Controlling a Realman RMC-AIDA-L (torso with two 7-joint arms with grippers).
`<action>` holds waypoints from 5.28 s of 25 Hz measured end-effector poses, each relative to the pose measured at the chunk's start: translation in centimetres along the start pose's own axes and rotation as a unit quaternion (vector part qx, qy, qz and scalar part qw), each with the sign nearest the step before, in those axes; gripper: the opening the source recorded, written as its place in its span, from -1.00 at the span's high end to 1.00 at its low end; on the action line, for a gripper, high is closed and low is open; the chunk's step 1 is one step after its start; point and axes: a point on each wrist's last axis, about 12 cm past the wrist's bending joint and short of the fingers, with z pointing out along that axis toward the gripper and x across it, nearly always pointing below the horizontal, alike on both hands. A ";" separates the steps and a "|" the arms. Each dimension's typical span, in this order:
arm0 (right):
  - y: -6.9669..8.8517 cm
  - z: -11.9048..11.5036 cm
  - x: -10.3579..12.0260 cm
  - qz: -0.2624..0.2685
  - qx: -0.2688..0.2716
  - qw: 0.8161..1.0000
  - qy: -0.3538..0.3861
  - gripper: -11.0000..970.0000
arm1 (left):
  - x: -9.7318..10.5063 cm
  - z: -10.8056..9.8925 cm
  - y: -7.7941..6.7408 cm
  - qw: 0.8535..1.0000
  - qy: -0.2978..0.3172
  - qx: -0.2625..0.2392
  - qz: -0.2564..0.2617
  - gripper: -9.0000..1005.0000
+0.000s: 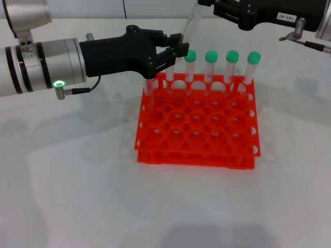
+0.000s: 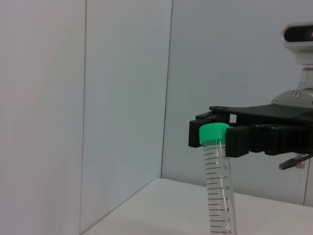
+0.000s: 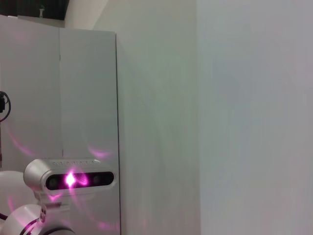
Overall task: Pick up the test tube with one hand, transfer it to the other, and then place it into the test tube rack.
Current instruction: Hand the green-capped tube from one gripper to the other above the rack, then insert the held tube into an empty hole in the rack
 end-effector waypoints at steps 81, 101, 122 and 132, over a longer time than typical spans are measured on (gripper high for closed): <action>1.4 -0.5 2.0 0.018 0.007 1.000 0.007 0.42 | 1.2 -15.5 -3.6 0.986 0.061 -0.099 -0.121 -0.78; 3.5 4.9 3.9 -0.020 0.029 0.999 0.023 0.42 | 3.0 -17.9 -3.2 0.977 0.169 -0.101 -0.086 -0.78; 3.9 4.4 6.5 -0.012 0.058 0.998 0.028 0.43 | 3.1 -16.8 -2.9 0.977 0.182 -0.080 -0.078 -0.78; 4.1 4.8 7.2 -0.009 0.060 0.998 0.029 0.44 | 3.3 -16.3 -2.9 0.978 0.179 -0.075 -0.078 -0.78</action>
